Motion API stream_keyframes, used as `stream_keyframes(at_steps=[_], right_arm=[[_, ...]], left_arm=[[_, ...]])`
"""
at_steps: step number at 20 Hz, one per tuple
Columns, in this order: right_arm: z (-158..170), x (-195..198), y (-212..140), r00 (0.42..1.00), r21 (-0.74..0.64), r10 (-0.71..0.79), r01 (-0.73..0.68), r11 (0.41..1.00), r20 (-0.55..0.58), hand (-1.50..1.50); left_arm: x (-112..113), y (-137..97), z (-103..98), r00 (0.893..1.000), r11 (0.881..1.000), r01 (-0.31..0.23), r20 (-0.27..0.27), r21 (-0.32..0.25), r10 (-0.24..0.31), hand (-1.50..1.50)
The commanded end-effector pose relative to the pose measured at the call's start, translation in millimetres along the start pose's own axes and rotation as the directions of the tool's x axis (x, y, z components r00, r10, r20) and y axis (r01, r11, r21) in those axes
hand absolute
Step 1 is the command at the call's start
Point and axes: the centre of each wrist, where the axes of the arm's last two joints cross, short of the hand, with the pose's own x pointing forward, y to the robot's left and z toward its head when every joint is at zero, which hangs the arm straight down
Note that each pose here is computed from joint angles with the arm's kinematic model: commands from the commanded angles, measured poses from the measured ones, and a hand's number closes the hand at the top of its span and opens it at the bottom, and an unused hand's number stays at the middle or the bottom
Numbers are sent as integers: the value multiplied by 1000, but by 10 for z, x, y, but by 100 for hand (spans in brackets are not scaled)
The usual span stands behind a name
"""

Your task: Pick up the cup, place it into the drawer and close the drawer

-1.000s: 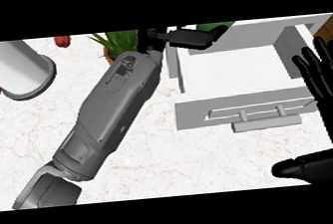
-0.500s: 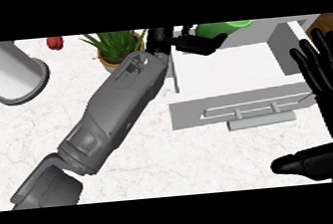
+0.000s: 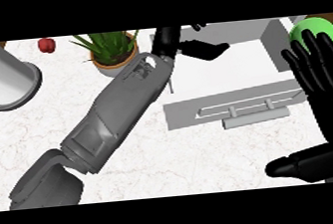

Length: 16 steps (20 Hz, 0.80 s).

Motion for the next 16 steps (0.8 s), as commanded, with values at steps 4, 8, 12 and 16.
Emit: stream_keyframes(at_steps=[4,8,12,16], right_arm=[[-31,3,43,999,11,-35,34,999,31,-150],[8,3,61,995,30,-93,92,995,35,-150],[193,67,-132,995,29,-104,104,994,-4,-150],[164,74,-300,997,30,-76,75,997,13,-150]], left_arm=[[43,-66,24,999,999,-37,20,-1,37,-150],[191,-76,-27,985,987,-163,60,-10,163,-150],[196,-56,-15,956,965,-262,136,4,259,-150],[316,8,-100,928,936,-350,128,-30,351,-150]])
